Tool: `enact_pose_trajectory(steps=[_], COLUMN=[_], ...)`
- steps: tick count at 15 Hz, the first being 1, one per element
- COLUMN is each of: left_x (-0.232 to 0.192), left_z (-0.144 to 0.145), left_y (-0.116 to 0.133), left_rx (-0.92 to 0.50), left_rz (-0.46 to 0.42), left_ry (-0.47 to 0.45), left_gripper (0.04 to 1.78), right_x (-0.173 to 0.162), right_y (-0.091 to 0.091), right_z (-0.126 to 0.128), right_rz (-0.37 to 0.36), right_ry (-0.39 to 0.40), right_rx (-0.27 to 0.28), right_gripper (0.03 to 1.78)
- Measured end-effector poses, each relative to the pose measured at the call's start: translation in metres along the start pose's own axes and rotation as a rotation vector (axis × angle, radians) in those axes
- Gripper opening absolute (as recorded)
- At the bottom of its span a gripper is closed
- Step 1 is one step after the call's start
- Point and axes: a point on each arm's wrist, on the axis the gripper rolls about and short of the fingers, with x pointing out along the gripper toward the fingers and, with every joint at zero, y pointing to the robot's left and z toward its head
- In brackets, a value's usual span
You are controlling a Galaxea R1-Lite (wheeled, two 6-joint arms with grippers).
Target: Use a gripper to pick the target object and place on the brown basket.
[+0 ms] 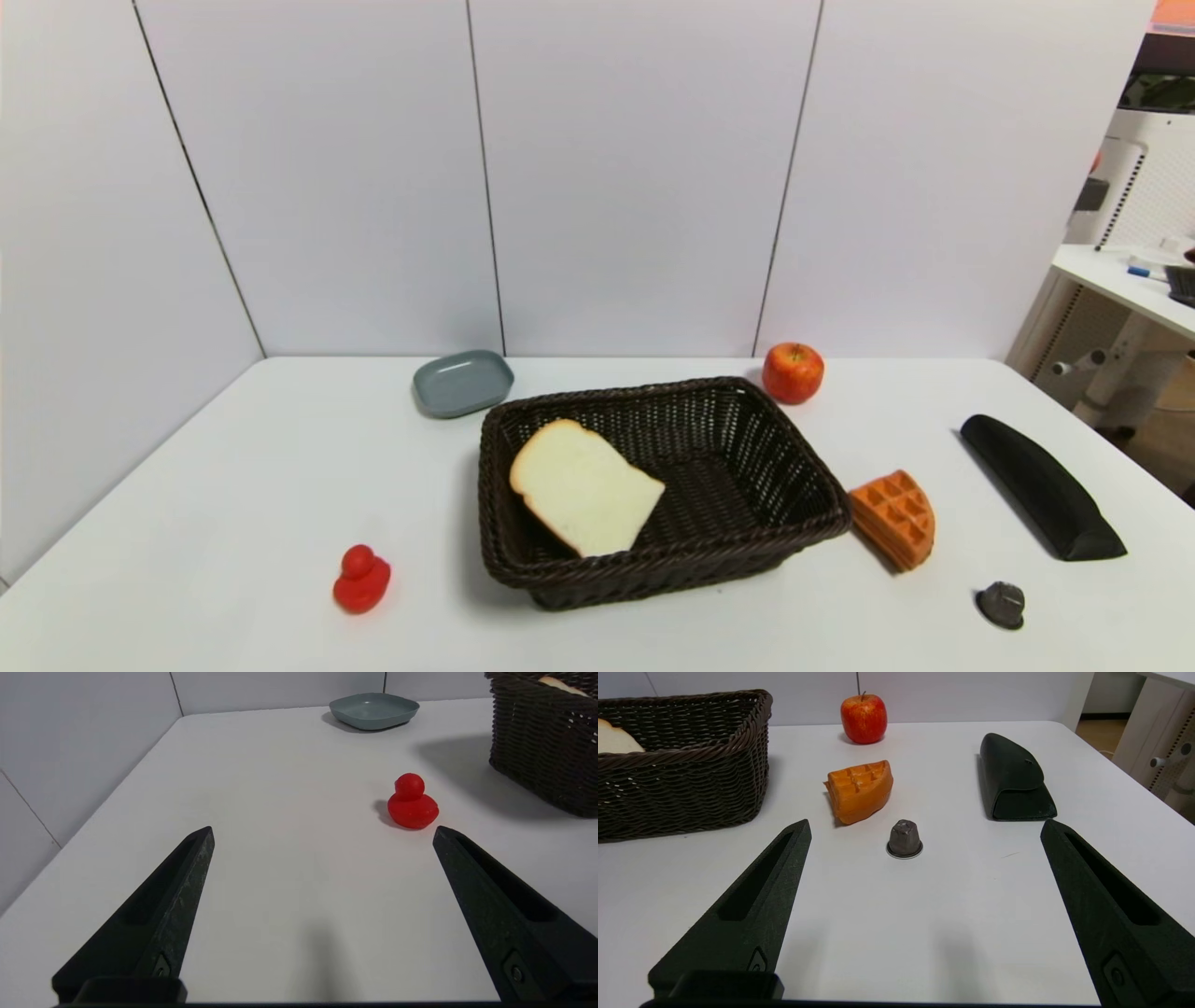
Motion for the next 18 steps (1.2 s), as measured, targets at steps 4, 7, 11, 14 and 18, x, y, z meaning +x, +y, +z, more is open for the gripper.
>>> enact_pose_trajectory(steps=[4,7,11,14,18], left_x=[0.0000,0.0000,0.0000,0.0000,0.0000], left_z=[-0.0001,0.0000,0.0000,0.0000,-0.0001], left_y=[0.0002,0.0002,0.0002,0.0002,0.0002], left_rx=[-0.015,-0.015,-0.015,-0.015,-0.015], left_rz=[0.009,0.009,0.009,0.009,0.008], left_ry=[-0.001,-0.001,-0.001,-0.001,-0.001], left_gripper=[1.69,1.69,1.69,1.69,1.69], right_x=[0.0000,0.0000,0.0000,-0.0001,-0.0001], right_y=[0.0000,0.0000,0.0000,-0.0001,-0.0006], right_z=[0.0000,0.0000,-0.0006,-0.0005,0.0006], right_rz=[0.000,0.000,-0.001,-0.003,-0.029], right_ry=[0.000,0.000,0.006,0.007,-0.004], right_rx=[0.000,0.000,-0.009,-0.003,0.036], right_gripper=[1.70,1.70,1.70,1.70,1.70])
